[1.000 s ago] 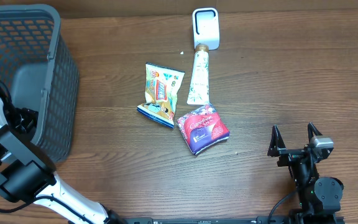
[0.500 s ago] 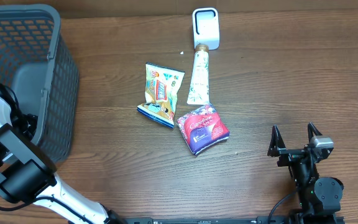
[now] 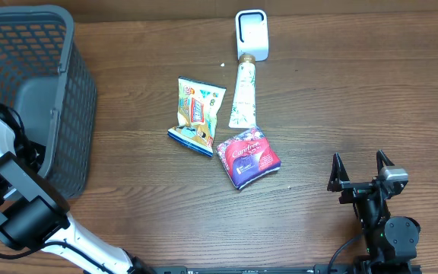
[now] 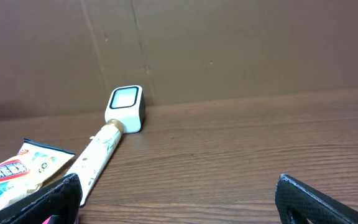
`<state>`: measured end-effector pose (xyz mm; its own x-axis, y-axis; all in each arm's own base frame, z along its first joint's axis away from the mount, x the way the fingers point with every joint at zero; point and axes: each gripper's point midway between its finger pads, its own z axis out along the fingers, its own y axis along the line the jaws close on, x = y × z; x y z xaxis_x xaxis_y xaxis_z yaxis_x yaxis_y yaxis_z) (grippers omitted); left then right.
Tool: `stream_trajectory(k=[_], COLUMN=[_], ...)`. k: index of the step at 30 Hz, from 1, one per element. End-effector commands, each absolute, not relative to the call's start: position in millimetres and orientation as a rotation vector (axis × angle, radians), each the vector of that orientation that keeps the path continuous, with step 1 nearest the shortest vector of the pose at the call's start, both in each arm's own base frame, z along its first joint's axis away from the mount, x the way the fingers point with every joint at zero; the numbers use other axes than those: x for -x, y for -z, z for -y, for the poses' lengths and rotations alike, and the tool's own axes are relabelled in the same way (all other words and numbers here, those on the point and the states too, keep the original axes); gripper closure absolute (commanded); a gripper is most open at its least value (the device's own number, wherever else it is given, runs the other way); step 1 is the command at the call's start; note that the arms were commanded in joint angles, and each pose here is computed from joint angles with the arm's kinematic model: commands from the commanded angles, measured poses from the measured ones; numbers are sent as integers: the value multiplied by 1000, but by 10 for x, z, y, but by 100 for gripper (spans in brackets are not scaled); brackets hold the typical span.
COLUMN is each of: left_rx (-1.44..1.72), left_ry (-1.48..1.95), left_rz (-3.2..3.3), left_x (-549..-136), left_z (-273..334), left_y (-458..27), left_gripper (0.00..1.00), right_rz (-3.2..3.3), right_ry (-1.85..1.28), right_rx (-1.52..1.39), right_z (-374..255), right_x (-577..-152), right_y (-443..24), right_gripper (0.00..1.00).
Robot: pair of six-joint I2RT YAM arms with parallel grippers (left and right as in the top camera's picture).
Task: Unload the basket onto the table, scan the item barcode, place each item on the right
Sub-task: 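Return the left gripper into the basket and grasp the orange box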
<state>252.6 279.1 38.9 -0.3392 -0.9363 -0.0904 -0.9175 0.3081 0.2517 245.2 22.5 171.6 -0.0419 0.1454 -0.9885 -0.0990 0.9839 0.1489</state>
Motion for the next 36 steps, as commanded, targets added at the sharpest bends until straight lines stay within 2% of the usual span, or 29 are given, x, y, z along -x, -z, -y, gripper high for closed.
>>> stream_trajectory(k=[1,4,7,18,19,20,22,24,28,33,36], left_rx=[-1735,-1718,-1681,-1703,-1703,-1703,-1702,-1700,-1687,-1642,-1687], left_ry=[328,327,328,486,485,484,482,476,460,401,240], left_rz=[2450,2463,2499,2521,2521,2521,2521,2519,2527,2574,2641], left_x=[-2478,-2483,-2505,-2519,-2519,-2520,-2519,-2516,-2521,-2597,-2847], left_z=[-2658,-2662,-2686,-2901,-2901,-2900,-2896,-2887,-2869,-2849,-2803], left_y=[-237,-237,-233,-269,-269,-269,-267,-266,-262,-386,-854], left_gripper=[32,32,16,18,20,28,50,58,96,96,96], right_rz=[-1598,-1598,-1598,-1598,-1598,-1598,-1598,-1598,-1598,-1598,-1598], right_ry=[-211,-211,-211,-211,-211,-211,-211,-211,-211,-211,-211], right_rx=[-32,-32,-32,-32,-32,-32,-32,-32,-32,-32,-32], right_z=[-250,-250,-250,-250,-250,-250,-250,-250,-250,-250,-250], right_x=[-2452,-2452,-2452,-2452,-2452,-2452,-2452,-2452,-2452,-2452,-2452], right_y=[-1697,-1697,-1697,-1697,-1697,-1697,-1697,-1697,-1697,-1697,-1697], right_gripper=[0,0,0,0,0,0,0,0,0,0,0])
